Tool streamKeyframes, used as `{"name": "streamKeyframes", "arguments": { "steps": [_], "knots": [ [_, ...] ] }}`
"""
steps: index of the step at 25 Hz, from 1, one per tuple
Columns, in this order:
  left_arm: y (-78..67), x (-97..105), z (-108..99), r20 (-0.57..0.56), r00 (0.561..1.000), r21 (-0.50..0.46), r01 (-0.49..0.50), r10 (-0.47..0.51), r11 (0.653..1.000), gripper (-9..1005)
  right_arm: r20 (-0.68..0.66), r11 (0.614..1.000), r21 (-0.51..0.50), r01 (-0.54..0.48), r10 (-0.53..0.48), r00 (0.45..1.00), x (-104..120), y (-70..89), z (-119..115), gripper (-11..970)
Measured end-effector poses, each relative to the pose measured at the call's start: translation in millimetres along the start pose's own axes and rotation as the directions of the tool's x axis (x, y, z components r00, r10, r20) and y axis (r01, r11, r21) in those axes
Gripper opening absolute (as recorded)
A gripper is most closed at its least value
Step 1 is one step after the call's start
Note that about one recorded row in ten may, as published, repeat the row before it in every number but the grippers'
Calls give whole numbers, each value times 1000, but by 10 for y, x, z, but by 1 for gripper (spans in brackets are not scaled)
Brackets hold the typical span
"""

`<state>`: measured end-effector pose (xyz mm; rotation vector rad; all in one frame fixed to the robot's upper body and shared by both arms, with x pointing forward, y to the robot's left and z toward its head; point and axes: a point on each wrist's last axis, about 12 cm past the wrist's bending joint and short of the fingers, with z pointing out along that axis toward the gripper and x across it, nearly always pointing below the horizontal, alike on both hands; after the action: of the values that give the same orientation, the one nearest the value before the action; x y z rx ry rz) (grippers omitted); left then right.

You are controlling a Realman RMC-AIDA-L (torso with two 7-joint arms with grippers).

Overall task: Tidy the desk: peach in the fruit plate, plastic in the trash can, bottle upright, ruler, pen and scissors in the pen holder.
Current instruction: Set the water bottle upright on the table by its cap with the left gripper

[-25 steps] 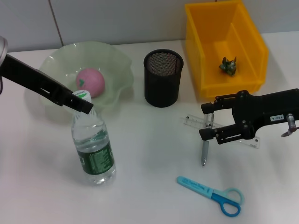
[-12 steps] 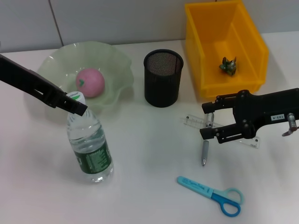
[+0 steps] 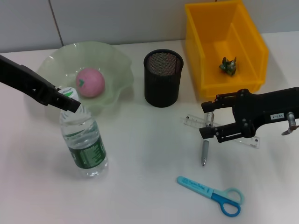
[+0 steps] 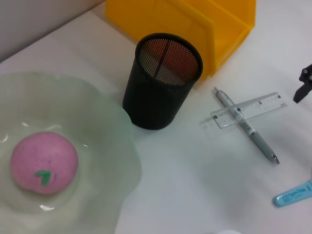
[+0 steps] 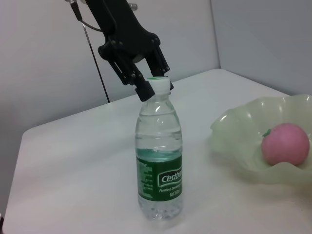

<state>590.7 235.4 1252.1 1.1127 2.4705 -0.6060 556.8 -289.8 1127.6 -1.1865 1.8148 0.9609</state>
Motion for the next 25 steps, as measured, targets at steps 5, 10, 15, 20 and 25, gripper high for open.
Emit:
{"name": "streamKeyframes", "arguments": {
  "steps": [5, 10, 15, 20, 25],
  "knots": [
    [-3, 32, -63, 11, 1000, -29, -16, 17, 999, 435, 1, 1000, 1, 0, 0, 1000, 1, 0, -1, 770],
    [16, 87, -147, 20, 999, -70, -38, 40, 997, 435, 4, 1000, 2, -1, 1, 1000, 1, 1, -1, 770],
    [27, 118, -196, 23, 998, -95, -58, 60, 994, 434, 7, 1000, -2, -3, 3, 1000, 6, 9, 4, 770],
    [26, 158, -262, 20, 993, -168, -110, 115, 980, 435, 8, 1000, -5, -4, 4, 1000, 9, 15, 5, 770],
    [39, 191, -257, 16, 990, -217, -133, 140, 967, 435, 10, 1000, -5, -6, 6, 1000, 17, 20, 2, 770]
  ]
}}
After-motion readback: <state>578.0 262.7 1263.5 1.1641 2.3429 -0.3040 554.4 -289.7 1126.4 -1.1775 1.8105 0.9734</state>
